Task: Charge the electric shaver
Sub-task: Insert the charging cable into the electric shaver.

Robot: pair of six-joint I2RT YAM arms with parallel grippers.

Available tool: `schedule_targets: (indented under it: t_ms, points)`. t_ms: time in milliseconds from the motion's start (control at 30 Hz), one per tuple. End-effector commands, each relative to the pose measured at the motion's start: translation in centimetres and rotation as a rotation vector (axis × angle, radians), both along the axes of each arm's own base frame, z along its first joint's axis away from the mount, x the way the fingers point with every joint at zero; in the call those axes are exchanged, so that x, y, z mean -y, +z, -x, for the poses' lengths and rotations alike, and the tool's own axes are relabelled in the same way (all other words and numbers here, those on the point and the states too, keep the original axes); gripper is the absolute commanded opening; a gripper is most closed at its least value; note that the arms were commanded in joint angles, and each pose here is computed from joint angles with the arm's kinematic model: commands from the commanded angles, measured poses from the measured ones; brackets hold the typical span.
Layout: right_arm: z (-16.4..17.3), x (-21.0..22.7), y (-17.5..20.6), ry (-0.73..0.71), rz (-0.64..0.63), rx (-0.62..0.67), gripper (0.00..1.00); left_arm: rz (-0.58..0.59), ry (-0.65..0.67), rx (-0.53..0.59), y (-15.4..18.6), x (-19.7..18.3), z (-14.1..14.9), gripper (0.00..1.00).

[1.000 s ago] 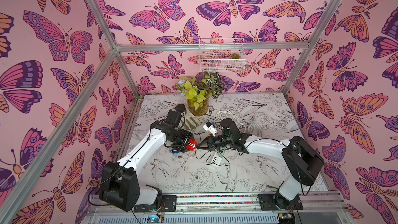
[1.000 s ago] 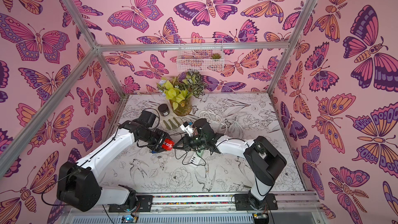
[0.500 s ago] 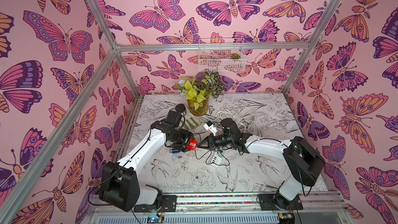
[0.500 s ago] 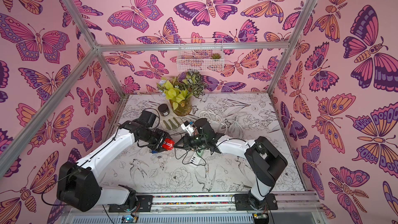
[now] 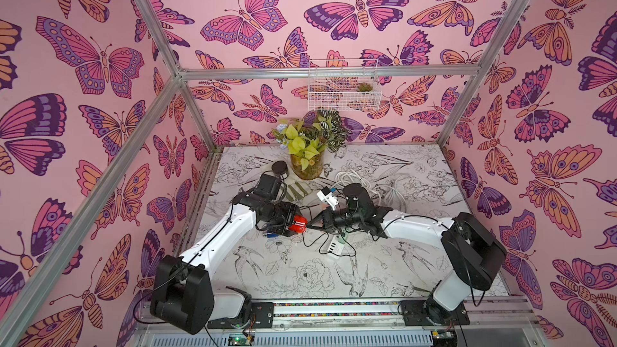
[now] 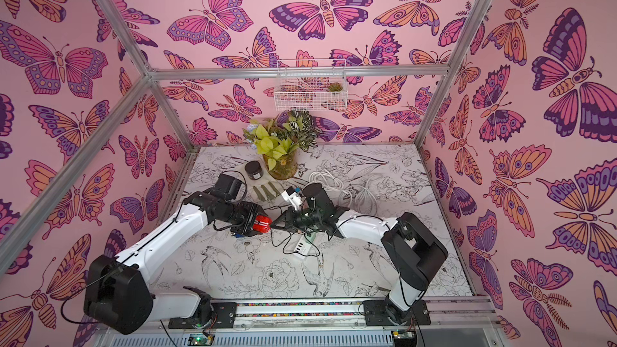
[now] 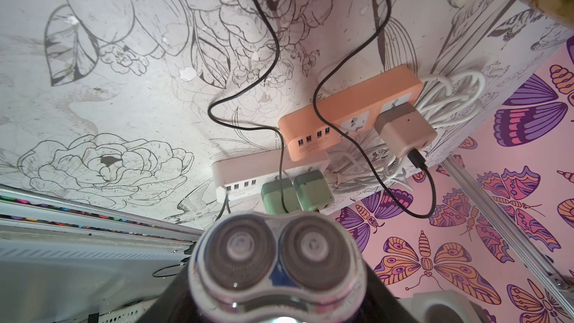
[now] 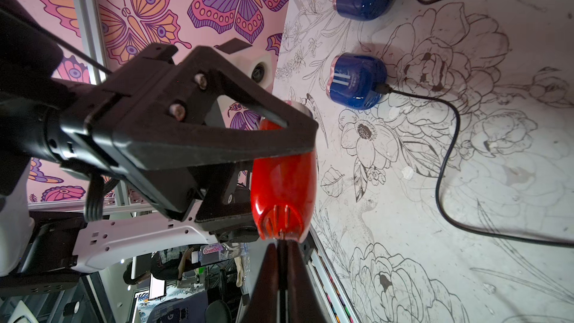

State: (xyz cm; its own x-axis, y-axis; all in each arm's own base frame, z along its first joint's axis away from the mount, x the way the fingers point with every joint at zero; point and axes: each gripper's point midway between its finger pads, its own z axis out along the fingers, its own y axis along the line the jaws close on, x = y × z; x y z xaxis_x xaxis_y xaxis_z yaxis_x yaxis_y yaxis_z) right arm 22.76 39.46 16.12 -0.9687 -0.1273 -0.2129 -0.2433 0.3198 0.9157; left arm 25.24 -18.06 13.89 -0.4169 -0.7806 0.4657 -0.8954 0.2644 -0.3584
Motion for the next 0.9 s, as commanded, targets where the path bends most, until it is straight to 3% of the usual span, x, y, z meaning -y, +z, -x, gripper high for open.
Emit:
schedule_targets:
  t_ms: [0, 567, 867]
  points:
    - [-0.4, -0.5, 1.5, 0.001, -0.022, 0.055, 0.00, 0.057, -0.033, -0.008, 0.8, 1.2, 0.5, 0.00]
    - [-0.5, -2.4, 1.1, 0.045, -0.027, 0.047, 0.00, 0.147, -0.124, 0.024, 3.1, 4.6, 1.5, 0.00]
    - [-0.6, -2.9, 1.0, 0.042, -0.032, 0.045, 0.00, 0.193, -0.092, 0.027, 3.3, 5.3, 1.6, 0.00]
